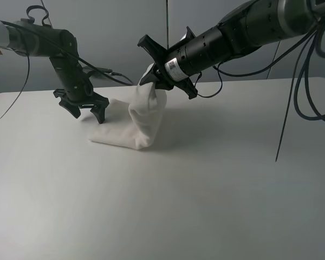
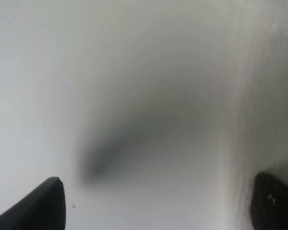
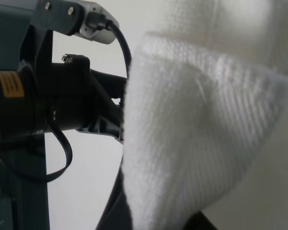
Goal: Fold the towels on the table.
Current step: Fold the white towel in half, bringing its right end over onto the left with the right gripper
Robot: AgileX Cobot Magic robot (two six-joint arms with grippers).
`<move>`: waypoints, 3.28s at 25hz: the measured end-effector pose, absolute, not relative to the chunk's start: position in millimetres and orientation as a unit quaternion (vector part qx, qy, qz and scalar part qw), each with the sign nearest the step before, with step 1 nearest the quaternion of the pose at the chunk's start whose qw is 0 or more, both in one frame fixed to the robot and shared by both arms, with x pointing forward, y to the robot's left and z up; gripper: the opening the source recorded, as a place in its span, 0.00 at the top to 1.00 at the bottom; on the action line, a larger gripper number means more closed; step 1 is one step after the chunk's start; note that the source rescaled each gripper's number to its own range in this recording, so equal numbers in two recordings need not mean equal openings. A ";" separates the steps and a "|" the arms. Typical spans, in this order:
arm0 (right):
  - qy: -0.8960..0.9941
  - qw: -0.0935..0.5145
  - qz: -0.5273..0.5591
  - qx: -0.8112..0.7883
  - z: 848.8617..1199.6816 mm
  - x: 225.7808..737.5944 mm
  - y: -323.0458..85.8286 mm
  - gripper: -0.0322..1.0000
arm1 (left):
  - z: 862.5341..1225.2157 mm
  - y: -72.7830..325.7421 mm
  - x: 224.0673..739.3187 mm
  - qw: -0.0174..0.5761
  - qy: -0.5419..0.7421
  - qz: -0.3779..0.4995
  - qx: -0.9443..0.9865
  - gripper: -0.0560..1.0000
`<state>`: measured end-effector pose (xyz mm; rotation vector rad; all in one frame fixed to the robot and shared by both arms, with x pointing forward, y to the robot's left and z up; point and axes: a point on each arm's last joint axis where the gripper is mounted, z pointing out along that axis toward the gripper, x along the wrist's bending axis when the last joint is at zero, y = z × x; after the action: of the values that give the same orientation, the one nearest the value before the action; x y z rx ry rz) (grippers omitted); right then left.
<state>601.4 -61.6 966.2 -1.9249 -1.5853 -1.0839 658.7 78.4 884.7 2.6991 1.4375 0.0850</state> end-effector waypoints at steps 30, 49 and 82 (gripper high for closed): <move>-0.598 0.231 -0.399 -0.656 969.7 604.0 -37.2 0.96 | 952.6 115.0 666.7 0.078 0.462 0.041 0.882 0.00; -0.592 0.229 -0.440 -0.636 978.7 609.1 -33.8 0.96 | 1047.5 112.1 670.4 0.149 0.433 0.096 0.884 0.00; -0.581 0.197 -0.458 -0.643 979.4 612.3 -30.3 0.02 | 1126.7 116.7 644.3 0.374 0.395 -0.020 0.839 0.00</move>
<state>612.3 -30.3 979.4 -1.8000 -1.6274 -1.2823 644.3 116.7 1126.7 2.1484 1.0117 -0.0506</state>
